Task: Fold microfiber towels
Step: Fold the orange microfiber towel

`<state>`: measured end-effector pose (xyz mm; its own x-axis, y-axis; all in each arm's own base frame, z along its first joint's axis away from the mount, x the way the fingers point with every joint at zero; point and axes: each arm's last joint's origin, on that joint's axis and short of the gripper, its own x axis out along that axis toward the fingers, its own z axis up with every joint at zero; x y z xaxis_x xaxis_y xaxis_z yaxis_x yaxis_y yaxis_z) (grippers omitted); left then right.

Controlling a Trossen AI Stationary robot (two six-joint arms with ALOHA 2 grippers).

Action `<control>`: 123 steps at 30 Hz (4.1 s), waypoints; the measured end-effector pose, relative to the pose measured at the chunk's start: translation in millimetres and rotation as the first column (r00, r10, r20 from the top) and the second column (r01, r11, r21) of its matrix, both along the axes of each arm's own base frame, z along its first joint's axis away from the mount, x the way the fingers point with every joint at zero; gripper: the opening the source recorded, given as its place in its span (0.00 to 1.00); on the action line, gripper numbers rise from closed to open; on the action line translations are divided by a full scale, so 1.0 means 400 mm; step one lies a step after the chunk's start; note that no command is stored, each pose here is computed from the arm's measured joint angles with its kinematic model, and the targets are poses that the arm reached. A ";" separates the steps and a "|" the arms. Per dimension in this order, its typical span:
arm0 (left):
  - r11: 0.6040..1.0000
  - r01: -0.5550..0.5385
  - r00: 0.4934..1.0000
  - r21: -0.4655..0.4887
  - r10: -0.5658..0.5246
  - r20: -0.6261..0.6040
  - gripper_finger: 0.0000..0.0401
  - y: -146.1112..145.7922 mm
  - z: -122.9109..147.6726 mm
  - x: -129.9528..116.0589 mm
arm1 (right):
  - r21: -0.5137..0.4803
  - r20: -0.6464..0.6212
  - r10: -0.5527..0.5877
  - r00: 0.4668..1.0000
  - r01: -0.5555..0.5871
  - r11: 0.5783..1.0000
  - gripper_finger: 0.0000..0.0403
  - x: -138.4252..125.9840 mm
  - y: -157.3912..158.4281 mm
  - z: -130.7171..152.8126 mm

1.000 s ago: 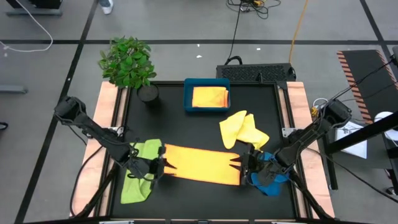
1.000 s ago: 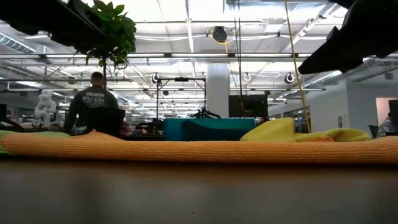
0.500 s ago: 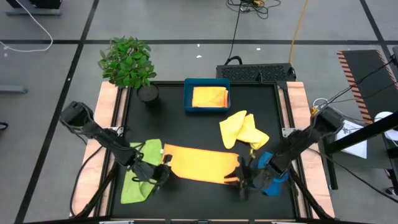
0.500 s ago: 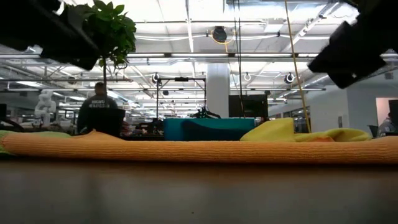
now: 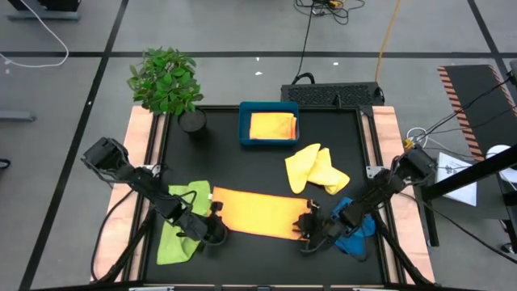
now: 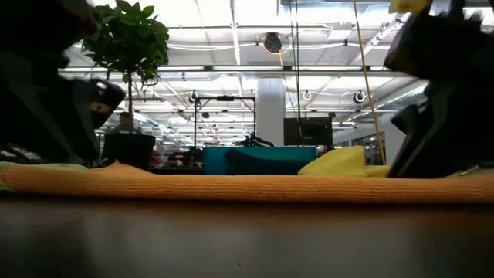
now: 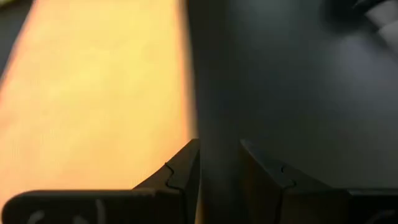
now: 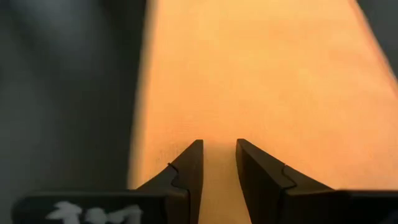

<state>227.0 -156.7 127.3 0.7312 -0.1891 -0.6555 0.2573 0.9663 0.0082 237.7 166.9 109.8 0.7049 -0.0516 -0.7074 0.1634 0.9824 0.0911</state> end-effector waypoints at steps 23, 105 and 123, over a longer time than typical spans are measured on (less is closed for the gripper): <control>0.955 -0.124 0.983 0.271 0.155 -0.097 0.27 -0.048 0.077 -0.007 | -0.104 -0.136 -0.189 0.973 0.176 0.979 0.22 -0.019 -0.089 0.015; 0.965 0.028 0.992 0.259 0.005 -0.129 0.03 -0.162 0.177 0.088 | -0.221 0.416 0.425 0.804 -0.364 0.905 0.34 0.340 0.141 0.125; 0.970 0.028 0.991 0.240 0.004 -0.134 0.03 -0.161 0.177 0.091 | -0.262 0.433 0.348 0.832 -0.253 0.931 0.44 0.391 0.066 0.124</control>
<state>263.4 -221.0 198.2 0.6336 -0.0222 -0.7733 0.2831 0.9369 0.2050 394.2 193.3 159.4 0.9488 0.1207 -0.2918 -0.1580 0.9815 -0.1078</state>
